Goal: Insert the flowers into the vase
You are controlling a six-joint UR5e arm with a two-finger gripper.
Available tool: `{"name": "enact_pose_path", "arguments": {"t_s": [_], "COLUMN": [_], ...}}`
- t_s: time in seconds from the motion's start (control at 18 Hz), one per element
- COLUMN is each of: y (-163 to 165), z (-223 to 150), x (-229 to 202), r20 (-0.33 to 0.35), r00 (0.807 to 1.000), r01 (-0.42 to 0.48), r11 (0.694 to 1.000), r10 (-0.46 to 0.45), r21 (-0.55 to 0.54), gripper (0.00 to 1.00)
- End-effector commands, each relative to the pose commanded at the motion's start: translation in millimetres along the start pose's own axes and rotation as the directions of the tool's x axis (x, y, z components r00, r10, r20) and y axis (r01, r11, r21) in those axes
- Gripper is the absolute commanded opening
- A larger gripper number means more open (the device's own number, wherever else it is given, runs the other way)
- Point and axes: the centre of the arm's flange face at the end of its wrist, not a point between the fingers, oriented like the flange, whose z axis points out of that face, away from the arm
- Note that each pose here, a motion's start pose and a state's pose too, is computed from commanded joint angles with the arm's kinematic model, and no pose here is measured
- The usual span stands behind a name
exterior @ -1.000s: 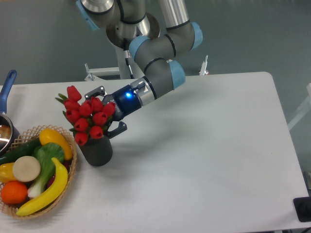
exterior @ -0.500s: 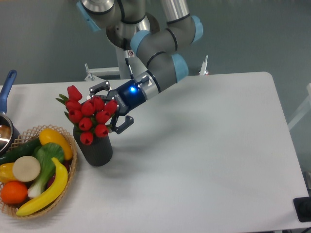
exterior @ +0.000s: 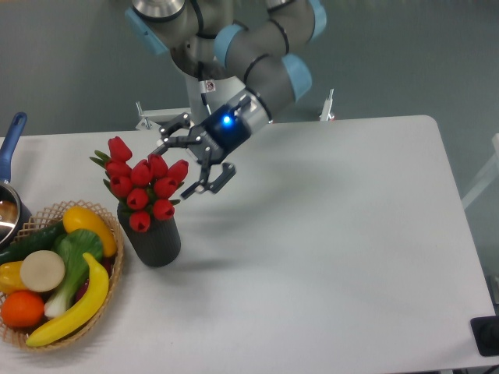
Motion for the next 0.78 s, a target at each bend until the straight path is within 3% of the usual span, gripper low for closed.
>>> {"name": "enact_pose_path", "arguments": {"t_s": [0.17, 0.28, 0.39, 0.5, 0.61, 0.67, 0.78], "y": [-10, -25, -28, 7, 13, 12, 30], "z": [-39, -73, -83, -101, -105, -108, -109], "x": [-30, -61, -87, -150, -180, -190, -212], "r20": [0.122, 0.212, 0.233, 0.274, 0.290, 0.306, 0.344], "r00": [0.992, 0.977, 0.973, 0.960, 0.956, 0.952, 0.939], "r01": [0.028, 0.016, 0.025, 0.106, 0.113, 0.116, 0.163], "r11": [0.997, 0.993, 0.991, 0.977, 0.966, 0.952, 0.867], "r10": [-0.019, 0.009, 0.006, -0.053, -0.042, -0.025, 0.011], "r21": [-0.065, -0.114, -0.130, -0.185, -0.234, -0.283, -0.471], "gripper": [1.00, 1.00, 1.00, 1.00, 1.00, 1.00, 1.00]}}
